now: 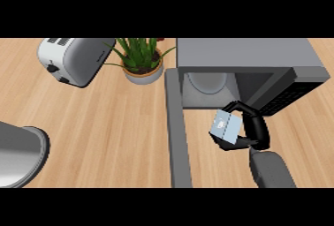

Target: Pick up the milk, place it into the microwave and close the microwave

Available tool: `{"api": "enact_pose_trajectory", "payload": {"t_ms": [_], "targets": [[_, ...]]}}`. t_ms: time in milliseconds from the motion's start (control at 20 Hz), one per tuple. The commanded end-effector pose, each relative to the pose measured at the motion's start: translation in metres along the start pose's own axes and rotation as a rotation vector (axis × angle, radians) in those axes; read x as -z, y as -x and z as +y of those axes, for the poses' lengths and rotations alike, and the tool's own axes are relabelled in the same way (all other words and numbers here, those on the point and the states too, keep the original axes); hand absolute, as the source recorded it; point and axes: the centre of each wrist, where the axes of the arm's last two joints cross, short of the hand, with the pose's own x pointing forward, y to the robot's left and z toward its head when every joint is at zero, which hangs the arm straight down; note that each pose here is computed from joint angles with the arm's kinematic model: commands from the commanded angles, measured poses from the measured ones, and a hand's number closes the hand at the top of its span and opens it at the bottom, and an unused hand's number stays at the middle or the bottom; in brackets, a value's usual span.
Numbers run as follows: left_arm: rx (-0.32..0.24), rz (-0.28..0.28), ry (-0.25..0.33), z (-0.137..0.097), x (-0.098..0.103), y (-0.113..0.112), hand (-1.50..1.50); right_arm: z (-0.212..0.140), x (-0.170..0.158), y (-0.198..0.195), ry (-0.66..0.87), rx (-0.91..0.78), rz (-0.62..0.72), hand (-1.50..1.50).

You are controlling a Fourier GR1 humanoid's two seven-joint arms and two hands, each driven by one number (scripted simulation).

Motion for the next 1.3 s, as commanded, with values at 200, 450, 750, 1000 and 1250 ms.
{"api": "enact_pose_trajectory", "payload": {"t_ms": [200, 450, 750, 1000, 1250], "targets": [[-0.014, -0.017, -0.005, 0.009, 0.001, 0.01, -1.5, 0.003, 0.061, -0.023, 0.011, -0.067, -0.006, 1.5], [-0.004, -0.002, 0.005, 0.022, 0.011, 0.005, -1.5, 0.021, 0.106, -0.029, 0.015, -0.223, 0.004, 1.5], [0.005, -0.014, -0.008, 0.005, 0.003, 0.009, -1.5, 0.043, 0.143, -0.03, -0.005, -0.348, 0.064, 1.5], [0.004, -0.003, 0.032, 0.019, 0.012, 0.009, -1.5, 0.036, 0.158, -0.023, 0.057, -0.449, 0.066, 1.5], [-0.028, -0.024, 0.05, 0.015, 0.027, 0.022, -1.5, 0.032, 0.178, -0.031, 0.117, -0.468, 0.087, 1.5]]}}
